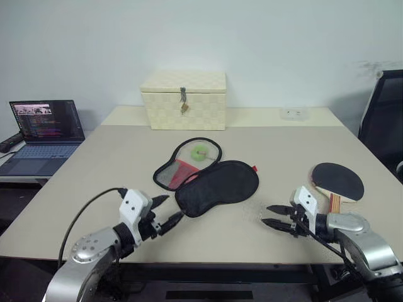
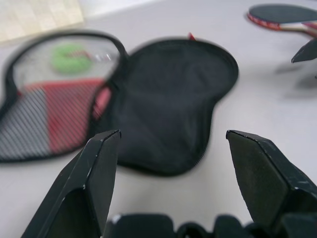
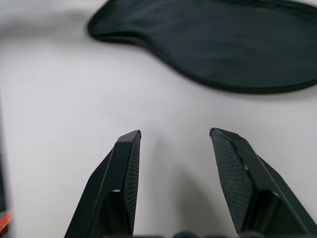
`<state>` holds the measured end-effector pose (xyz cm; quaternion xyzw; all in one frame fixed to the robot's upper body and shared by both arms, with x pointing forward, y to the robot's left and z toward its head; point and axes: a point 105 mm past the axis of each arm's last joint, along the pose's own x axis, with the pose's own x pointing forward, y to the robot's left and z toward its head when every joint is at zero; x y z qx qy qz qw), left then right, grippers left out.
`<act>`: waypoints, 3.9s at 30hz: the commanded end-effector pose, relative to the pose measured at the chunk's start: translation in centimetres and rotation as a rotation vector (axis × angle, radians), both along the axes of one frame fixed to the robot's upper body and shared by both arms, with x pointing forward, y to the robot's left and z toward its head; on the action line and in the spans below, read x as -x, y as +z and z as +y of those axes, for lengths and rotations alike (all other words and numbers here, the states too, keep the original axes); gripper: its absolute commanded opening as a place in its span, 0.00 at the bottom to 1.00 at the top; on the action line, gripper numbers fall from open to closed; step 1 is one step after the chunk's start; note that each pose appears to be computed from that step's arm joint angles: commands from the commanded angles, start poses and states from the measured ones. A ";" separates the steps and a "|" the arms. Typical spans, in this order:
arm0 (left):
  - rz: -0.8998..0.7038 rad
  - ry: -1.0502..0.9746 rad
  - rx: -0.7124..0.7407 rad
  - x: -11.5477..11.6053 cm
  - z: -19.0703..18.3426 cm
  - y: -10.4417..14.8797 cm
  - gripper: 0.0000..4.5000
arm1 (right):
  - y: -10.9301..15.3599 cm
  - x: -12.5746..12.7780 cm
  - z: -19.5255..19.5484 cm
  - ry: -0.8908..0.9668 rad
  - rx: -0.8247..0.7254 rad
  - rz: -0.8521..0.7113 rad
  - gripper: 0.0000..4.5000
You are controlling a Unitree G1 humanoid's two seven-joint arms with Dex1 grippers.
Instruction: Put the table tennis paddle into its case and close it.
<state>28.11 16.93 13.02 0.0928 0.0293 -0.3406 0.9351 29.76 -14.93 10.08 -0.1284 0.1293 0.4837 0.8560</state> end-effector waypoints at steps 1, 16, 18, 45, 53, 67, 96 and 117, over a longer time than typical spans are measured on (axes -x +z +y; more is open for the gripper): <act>-0.089 -0.039 -0.005 -0.6 -0.7 1.7 0.82 | 1.2 0.2 0.4 0.008 -0.007 -0.044 0.53; -0.113 -0.171 0.010 -4.2 -0.2 3.6 0.82 | 4.5 -0.8 1.7 -0.193 -0.160 0.036 0.53; -0.093 -0.187 -0.013 -4.3 0.7 3.3 0.82 | 3.5 -1.6 2.6 -0.265 -0.179 0.086 0.53; 0.066 -0.436 -0.054 -3.2 2.9 7.6 0.82 | 1.1 -6.3 7.7 -0.546 -0.391 0.409 0.99; 0.084 -0.443 -0.079 -2.7 3.2 7.7 0.82 | 2.3 -6.6 11.3 -0.469 -0.451 0.443 0.99; 0.070 -0.481 -0.064 -1.8 2.0 7.8 0.82 | 3.0 -6.5 12.3 -0.437 -0.502 0.516 0.33; 0.074 -0.470 -0.074 -0.9 1.1 6.6 0.82 | 7.1 -15.0 0.4 -0.314 0.151 0.151 0.39; 0.073 -0.511 -0.070 -1.6 0.3 6.6 0.82 | 7.3 -10.7 -3.7 -0.433 -0.127 0.274 0.71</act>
